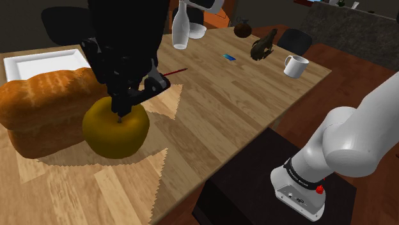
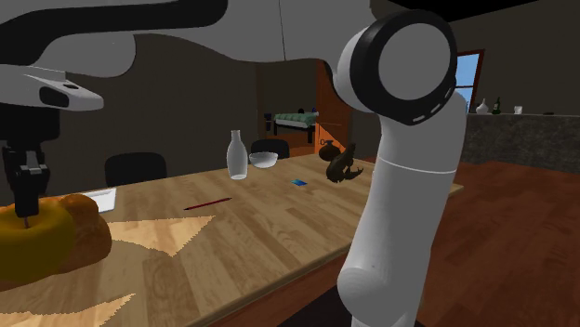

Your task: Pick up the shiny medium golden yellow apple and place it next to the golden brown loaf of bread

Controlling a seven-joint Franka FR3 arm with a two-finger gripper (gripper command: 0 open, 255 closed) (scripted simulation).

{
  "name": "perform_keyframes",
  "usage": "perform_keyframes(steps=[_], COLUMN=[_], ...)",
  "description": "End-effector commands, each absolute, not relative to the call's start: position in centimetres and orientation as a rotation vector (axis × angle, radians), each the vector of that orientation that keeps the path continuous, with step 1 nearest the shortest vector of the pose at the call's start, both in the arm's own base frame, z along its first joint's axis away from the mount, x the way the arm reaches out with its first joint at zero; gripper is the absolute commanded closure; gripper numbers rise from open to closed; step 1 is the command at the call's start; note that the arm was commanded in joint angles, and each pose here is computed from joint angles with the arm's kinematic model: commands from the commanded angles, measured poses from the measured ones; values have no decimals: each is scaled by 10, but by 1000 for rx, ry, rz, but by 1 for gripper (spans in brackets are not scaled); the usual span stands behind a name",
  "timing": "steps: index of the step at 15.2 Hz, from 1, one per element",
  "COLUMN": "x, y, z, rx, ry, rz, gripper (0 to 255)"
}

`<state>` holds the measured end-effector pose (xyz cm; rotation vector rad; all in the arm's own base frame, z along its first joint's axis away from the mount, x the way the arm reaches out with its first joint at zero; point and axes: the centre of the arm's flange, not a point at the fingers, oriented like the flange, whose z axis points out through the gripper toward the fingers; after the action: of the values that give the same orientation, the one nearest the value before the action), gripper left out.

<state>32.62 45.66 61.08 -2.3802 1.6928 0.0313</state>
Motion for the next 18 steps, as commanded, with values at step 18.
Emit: perform_keyframes(steps=[18], x=[327], y=[456], z=[517], rx=[-2379], ry=[1692], rz=[31], gripper=[255])
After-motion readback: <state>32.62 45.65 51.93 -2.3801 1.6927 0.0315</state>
